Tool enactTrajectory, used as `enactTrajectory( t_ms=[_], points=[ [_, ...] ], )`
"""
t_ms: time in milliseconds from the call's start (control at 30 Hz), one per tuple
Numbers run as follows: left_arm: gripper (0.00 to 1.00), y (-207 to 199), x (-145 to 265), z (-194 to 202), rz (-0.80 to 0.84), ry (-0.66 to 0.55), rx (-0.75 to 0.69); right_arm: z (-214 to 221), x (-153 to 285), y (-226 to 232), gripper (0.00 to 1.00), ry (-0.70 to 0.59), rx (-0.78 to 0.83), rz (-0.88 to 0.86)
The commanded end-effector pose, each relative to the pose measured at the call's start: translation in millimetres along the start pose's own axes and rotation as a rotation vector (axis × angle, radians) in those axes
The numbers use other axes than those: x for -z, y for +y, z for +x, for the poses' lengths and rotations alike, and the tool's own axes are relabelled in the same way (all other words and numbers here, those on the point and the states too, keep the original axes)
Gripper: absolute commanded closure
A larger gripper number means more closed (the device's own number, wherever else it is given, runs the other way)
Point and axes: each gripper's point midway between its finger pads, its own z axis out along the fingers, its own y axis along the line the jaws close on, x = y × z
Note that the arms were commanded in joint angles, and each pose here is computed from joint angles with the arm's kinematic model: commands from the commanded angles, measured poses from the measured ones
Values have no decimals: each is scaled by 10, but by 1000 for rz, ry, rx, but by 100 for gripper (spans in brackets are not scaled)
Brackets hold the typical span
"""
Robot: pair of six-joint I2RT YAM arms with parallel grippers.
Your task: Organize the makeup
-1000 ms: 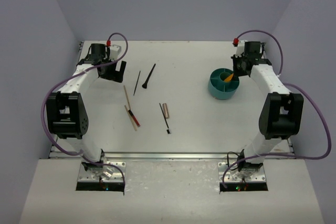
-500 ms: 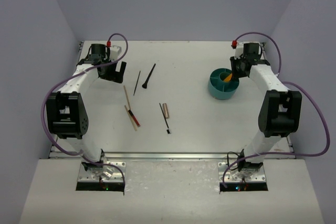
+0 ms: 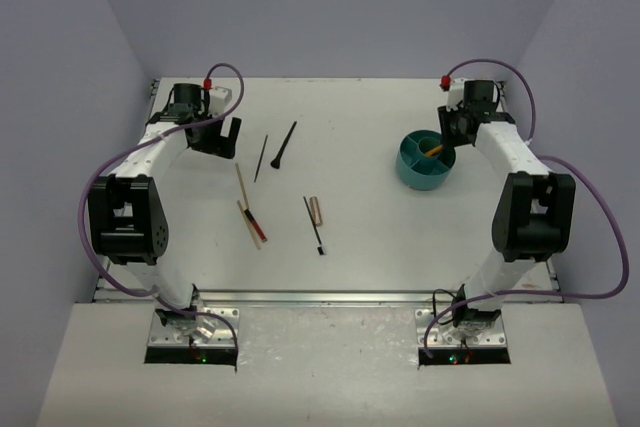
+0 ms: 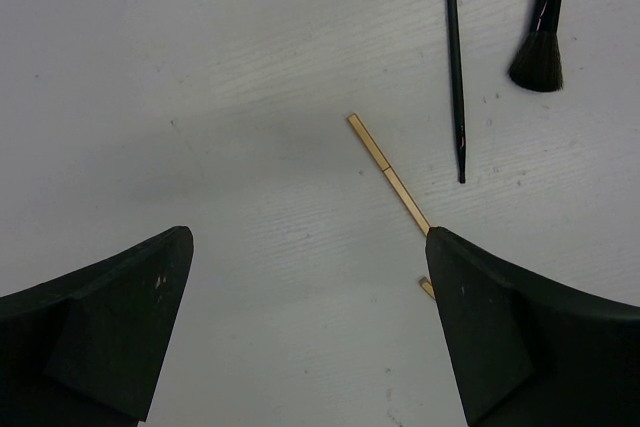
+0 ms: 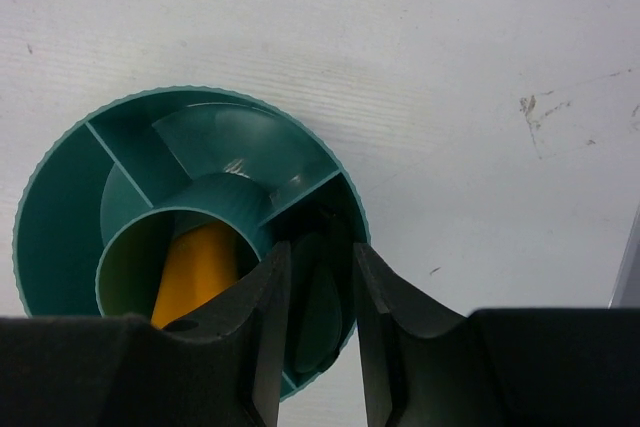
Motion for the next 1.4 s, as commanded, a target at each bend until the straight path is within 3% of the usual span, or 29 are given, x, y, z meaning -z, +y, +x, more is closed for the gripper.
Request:
enactTrajectory(
  t_ms=[0, 133, 233, 333, 600, 767, 1000, 1167, 1367],
  points=[
    [0, -18, 25, -131, 17, -44, 0, -453, 271, -161, 68, -133, 27, 59],
    [3, -85, -6, -149, 59, -50, 1, -532, 370, -176, 68, -159, 37, 69],
    [15, -184, -117, -152, 109, -36, 0, -627, 496, -210, 68, -181, 26, 87],
    [20, -285, -216, -188, 144, -23, 8, -748, 651, -242, 68, -212, 14, 103],
    [26, -509, -332, -285, 156, 15, -47, -875, 1068, -200, 68, -291, -11, 100],
    [26, -615, -311, -289, 140, 42, -117, -782, 1223, 100, 67, -300, -32, -11],
    [38, -491, -236, -33, 133, 138, -136, -534, 1295, 797, 66, -295, 69, -117],
    [38, -556, -278, 191, 160, 260, 14, -380, 1263, 1156, 66, -245, 3, -200],
    [42, -565, -547, 344, 129, 309, 117, -263, 1197, 1276, 66, -240, 7, -215]
  ],
)
